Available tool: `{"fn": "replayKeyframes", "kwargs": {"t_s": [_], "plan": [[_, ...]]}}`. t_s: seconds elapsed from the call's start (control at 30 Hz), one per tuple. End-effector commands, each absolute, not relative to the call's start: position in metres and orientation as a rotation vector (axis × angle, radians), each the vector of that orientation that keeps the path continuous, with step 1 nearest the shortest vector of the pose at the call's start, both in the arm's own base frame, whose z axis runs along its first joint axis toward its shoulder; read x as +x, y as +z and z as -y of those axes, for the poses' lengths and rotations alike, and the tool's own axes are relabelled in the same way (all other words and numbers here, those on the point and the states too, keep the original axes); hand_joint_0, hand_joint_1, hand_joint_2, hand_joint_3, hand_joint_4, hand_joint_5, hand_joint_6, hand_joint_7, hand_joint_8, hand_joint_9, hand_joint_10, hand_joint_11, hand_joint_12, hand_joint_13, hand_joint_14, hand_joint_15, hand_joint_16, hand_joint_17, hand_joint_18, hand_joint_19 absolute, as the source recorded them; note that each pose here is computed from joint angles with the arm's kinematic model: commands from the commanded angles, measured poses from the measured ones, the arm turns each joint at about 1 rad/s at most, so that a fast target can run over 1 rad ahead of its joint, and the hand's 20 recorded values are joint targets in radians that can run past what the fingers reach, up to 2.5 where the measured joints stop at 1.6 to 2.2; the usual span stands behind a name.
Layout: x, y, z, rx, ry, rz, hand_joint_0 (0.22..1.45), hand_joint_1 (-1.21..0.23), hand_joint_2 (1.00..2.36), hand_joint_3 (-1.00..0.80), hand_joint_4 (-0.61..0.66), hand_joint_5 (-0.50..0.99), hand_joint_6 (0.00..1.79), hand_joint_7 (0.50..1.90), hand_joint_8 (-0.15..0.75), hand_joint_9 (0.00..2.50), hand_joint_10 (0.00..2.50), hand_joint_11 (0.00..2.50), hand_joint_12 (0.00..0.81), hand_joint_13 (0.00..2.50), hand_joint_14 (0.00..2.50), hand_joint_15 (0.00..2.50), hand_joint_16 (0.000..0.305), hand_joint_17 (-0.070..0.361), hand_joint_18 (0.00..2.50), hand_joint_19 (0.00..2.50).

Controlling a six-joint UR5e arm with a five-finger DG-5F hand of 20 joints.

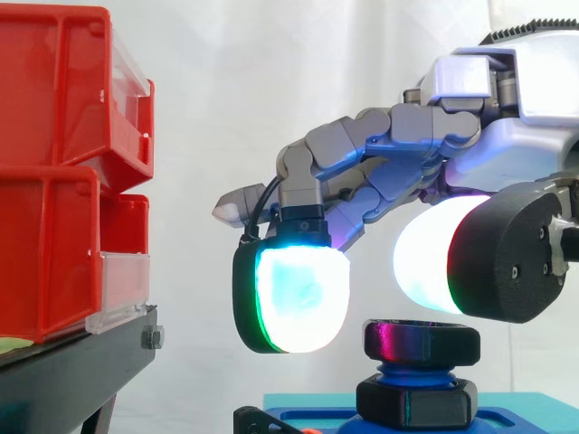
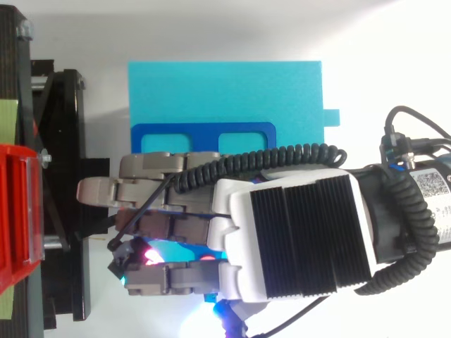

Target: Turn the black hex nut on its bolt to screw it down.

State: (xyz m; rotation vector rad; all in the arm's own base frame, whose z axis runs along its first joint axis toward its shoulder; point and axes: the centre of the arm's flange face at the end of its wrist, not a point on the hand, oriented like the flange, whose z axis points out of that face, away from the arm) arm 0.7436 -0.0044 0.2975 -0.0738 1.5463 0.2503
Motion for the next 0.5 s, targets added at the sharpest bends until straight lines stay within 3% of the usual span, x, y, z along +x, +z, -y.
{"fn": "replayKeyframes", "kwargs": {"t_s": [0.0,0.23,0.47], "plan": [[0.7431,0.2961,0.0053,-0.079,0.254,-1.553,0.55,-0.36,1.0,-0.5,0.04,-0.03,0.5,1.23,0.25,0.7,0.0,0.0,0.333,0.22,0.0,0.0,0.047,0.106,0.24,0.25],[0.7414,0.2947,0.0053,-0.091,0.262,-1.566,0.55,-0.36,1.0,-0.5,0.02,-0.03,0.5,1.34,0.251,0.7,0.0,0.0,0.332,0.23,0.0,0.0,0.046,0.104,0.25,0.25],[0.7411,0.2947,0.0098,-0.116,0.243,-1.564,0.56,-0.36,1.0,-0.5,0.02,-0.04,0.5,1.31,0.255,0.7,0.0,0.0,0.329,0.25,0.0,0.0,0.045,0.102,0.27,0.25]]}}
